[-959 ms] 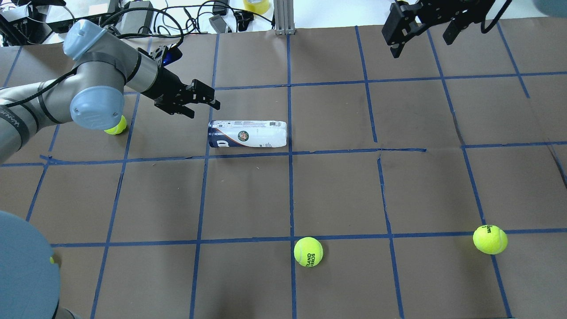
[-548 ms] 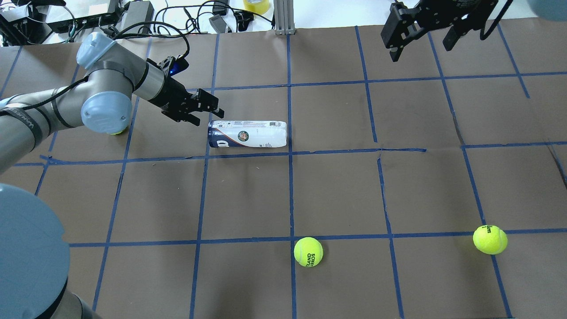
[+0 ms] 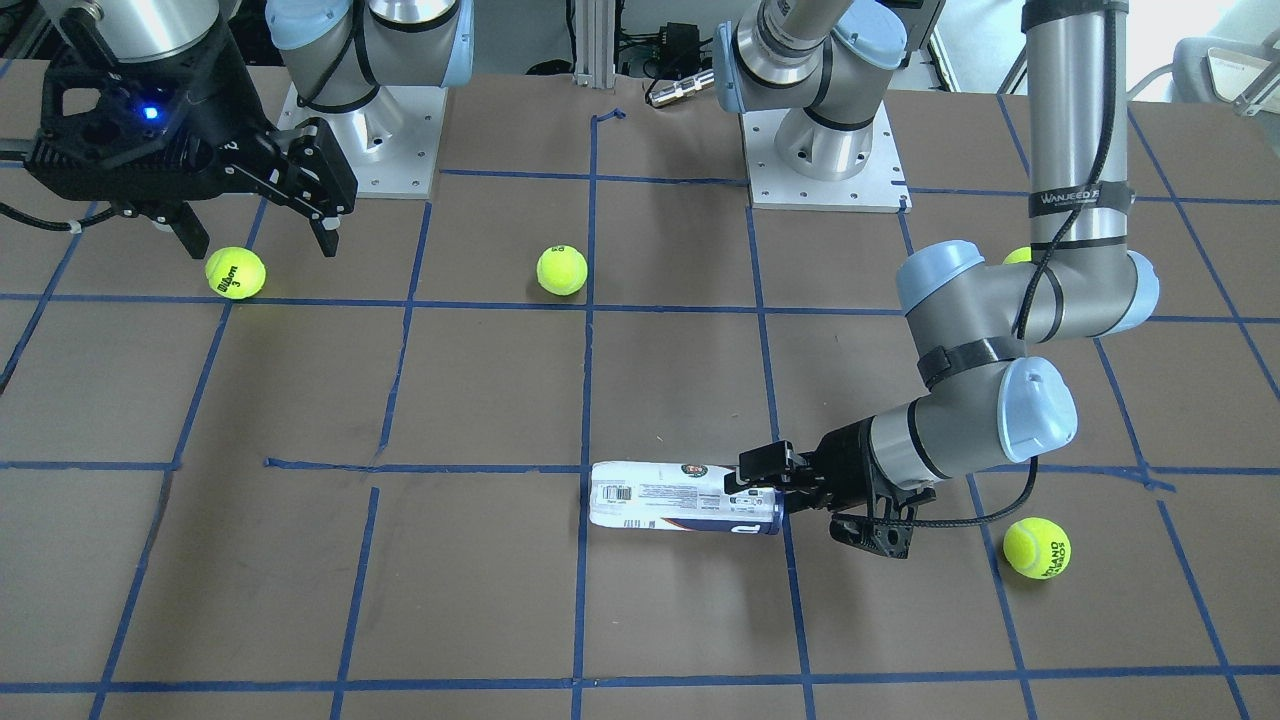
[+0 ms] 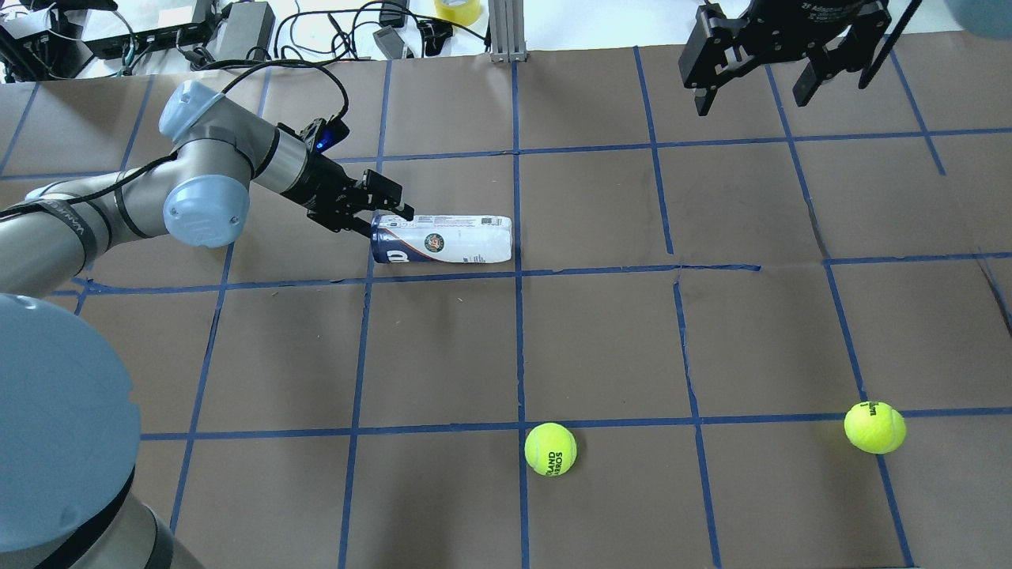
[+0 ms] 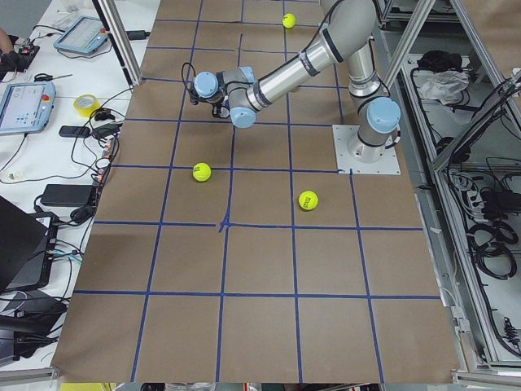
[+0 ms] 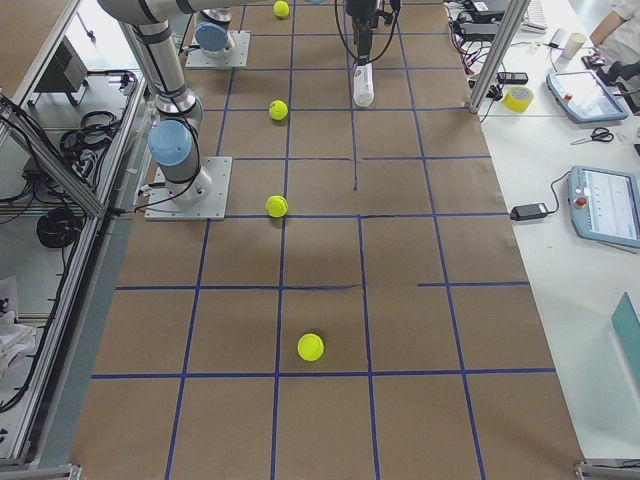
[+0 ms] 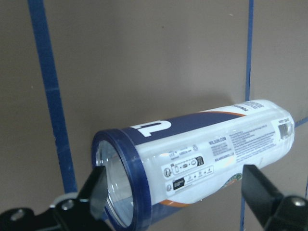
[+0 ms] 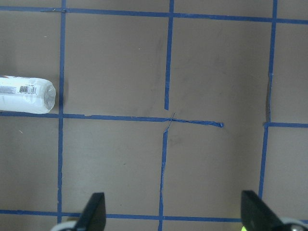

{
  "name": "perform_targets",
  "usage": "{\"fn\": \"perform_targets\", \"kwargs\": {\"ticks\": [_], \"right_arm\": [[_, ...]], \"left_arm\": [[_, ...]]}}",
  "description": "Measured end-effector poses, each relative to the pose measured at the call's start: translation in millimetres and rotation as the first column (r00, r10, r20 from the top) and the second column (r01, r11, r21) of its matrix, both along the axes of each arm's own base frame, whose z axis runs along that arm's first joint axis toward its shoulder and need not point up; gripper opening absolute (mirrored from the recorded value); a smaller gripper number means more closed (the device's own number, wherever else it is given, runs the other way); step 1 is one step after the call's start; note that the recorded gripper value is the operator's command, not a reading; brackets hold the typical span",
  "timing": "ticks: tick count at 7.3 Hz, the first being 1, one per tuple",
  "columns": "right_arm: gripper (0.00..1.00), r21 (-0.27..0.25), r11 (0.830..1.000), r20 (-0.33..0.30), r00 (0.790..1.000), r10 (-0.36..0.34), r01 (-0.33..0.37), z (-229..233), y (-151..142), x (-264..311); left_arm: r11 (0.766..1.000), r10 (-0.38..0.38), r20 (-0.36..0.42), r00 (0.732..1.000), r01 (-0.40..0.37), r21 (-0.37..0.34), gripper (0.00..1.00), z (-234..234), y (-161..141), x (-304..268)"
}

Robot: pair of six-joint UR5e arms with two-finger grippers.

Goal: Lift up tennis ball bucket
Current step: 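Grasp the open end of the lying tube with the left gripper, then tilt the tube upright with the left gripper, open end up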

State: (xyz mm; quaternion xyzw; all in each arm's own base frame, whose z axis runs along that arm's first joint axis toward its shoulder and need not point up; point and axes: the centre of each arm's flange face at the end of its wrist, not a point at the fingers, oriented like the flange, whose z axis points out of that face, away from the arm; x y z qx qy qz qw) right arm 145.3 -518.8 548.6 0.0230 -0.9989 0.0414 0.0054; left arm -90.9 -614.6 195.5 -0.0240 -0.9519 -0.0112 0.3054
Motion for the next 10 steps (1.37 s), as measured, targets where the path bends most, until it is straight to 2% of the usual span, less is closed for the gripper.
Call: {"fn": "perform_targets", "kwargs": {"ticks": [1,2,4,7,10], "right_arm": [[1.00,0.002,1.000,0.003,1.000,-0.005,0.005,-0.9,-0.6,0.3],[1.00,0.003,1.000,0.004,1.000,-0.007,0.007,-1.3,-0.9,0.4],[1.00,0.005,1.000,0.004,1.000,-0.008,0.008,-2.3,-1.1,0.4],[1.00,0.010,1.000,0.004,1.000,-0.008,0.008,-3.6,-0.7,0.4],[1.00,0.014,1.000,0.002,1.000,-0.008,0.008,-4.8,0.2,0.2]], "left_arm": [[1.000,0.002,-0.003,1.000,-0.002,0.013,0.19,-5.7,3.9,-0.8],[1.000,0.004,-0.005,1.000,-0.004,0.020,0.00,-7.8,5.4,-1.1],[1.000,0.014,0.000,1.000,-0.014,0.019,0.00,-3.0,1.1,-0.1],[0.991,0.120,0.026,0.992,-0.121,0.052,0.00,39.0,-21.1,4.6],[0.982,0.182,0.133,0.974,-0.187,0.024,0.00,94.0,-36.2,-1.8]]}}
